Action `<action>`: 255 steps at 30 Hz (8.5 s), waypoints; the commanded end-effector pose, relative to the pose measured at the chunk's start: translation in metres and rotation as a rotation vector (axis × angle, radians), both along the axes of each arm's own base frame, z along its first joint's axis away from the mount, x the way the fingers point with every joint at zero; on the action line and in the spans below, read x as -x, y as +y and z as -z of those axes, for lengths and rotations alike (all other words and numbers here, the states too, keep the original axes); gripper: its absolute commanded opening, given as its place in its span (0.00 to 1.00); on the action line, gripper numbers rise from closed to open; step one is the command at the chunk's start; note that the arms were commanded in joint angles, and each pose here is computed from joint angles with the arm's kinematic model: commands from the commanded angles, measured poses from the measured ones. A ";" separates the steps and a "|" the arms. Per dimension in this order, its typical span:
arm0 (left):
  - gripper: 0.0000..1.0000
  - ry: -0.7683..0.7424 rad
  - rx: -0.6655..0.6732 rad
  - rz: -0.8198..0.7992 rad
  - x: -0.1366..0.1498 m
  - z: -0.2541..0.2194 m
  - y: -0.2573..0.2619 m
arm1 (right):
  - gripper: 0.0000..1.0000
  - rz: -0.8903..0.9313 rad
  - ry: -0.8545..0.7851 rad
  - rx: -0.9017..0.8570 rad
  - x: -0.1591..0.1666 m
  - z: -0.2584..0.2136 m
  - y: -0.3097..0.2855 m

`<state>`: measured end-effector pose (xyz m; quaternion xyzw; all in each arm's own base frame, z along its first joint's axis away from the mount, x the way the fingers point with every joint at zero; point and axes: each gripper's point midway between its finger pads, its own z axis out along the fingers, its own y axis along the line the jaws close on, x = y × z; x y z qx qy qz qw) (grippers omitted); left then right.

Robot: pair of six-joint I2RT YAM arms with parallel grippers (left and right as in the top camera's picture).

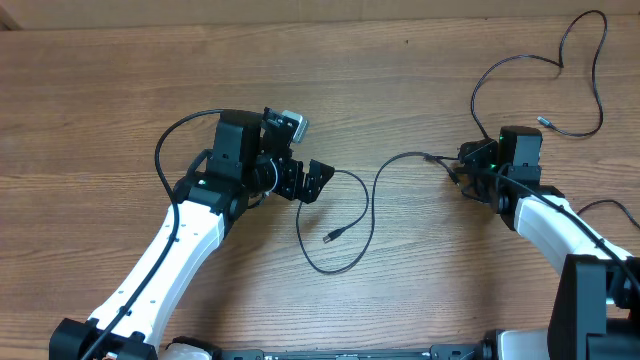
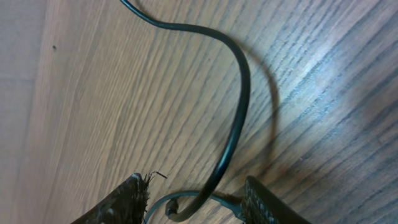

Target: Untangle cables

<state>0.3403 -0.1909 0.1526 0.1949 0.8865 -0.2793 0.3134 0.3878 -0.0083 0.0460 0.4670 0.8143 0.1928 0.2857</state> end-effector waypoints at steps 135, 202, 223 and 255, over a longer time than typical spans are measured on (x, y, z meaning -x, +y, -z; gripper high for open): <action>1.00 -0.491 -0.210 -0.455 0.136 -0.169 0.145 | 0.64 -0.201 0.745 -0.153 0.221 0.033 0.228; 1.00 -0.443 -0.243 -0.440 0.112 -0.158 0.138 | 0.04 0.346 0.746 0.132 0.208 -0.047 -0.119; 1.00 -0.472 -0.224 -0.443 0.109 -0.166 0.136 | 0.84 0.114 0.531 0.106 0.179 -0.090 -0.094; 1.00 -0.446 -0.208 -0.400 0.113 -0.160 0.129 | 0.90 -1.300 0.556 0.296 0.211 -0.064 0.164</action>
